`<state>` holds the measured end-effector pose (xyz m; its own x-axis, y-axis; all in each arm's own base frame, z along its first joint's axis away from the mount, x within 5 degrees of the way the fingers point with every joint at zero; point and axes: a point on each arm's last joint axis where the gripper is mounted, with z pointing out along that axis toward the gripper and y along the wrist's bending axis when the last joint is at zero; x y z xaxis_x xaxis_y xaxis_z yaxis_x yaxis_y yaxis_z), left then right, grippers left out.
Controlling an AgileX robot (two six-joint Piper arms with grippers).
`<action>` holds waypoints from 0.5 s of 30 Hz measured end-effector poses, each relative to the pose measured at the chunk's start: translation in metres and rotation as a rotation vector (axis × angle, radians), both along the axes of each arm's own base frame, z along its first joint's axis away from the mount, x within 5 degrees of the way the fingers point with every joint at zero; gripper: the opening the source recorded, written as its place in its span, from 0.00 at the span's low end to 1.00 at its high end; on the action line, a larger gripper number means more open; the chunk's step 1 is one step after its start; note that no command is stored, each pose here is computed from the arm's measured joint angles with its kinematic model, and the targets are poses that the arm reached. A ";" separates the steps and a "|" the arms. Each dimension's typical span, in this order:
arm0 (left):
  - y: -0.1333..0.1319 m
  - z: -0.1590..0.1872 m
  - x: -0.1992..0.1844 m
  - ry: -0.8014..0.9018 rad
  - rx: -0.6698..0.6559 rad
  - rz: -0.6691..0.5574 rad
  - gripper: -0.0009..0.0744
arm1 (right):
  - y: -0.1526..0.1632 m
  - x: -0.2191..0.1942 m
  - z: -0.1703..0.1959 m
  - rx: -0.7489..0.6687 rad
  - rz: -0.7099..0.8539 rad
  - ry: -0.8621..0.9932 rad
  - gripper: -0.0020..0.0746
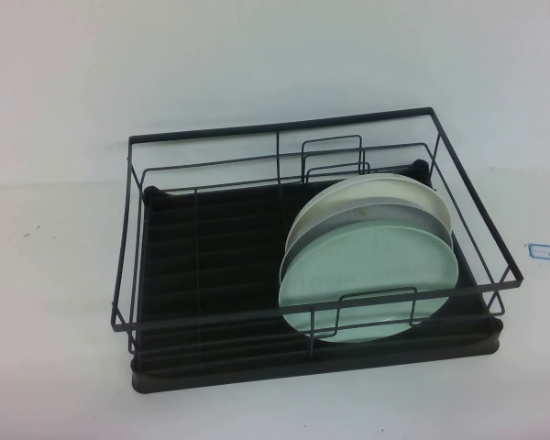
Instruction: Place plate on rack
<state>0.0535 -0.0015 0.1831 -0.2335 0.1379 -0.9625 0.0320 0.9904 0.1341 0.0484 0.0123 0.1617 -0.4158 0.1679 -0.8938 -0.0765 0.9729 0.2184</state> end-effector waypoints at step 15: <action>-0.001 -0.006 -0.002 0.069 -0.037 0.004 0.01 | -0.002 0.001 0.002 -0.272 0.087 -0.066 0.05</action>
